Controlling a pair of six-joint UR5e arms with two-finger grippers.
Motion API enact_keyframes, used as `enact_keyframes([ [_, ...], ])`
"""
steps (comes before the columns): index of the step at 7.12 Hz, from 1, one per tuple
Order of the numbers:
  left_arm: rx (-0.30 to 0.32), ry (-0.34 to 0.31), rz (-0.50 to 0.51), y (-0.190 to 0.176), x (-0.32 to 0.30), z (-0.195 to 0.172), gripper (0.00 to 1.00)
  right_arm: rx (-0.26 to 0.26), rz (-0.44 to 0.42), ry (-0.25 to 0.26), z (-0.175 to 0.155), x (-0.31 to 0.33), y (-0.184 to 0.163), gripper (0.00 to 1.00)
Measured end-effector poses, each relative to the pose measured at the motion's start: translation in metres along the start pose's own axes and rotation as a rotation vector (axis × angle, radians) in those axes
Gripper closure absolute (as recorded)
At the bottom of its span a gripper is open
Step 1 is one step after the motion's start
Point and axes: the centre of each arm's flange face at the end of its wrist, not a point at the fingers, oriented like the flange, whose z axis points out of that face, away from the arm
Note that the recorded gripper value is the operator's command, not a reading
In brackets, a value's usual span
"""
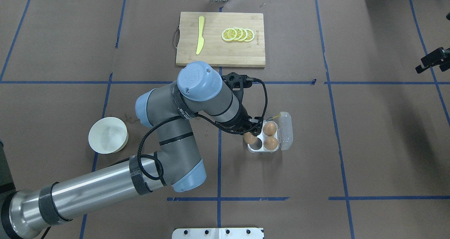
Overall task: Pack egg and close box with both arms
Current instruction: 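Lower the egg into the empty slot and open the left gripper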
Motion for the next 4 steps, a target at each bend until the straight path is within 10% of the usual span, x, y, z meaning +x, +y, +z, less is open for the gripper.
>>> enact_keyframes([
  [4, 0.01, 0.008, 0.013, 0.0036, 0.014, 0.009, 0.91, 0.0, 0.001, 0.0, 0.0004, 0.0, 0.0009, 0.0],
])
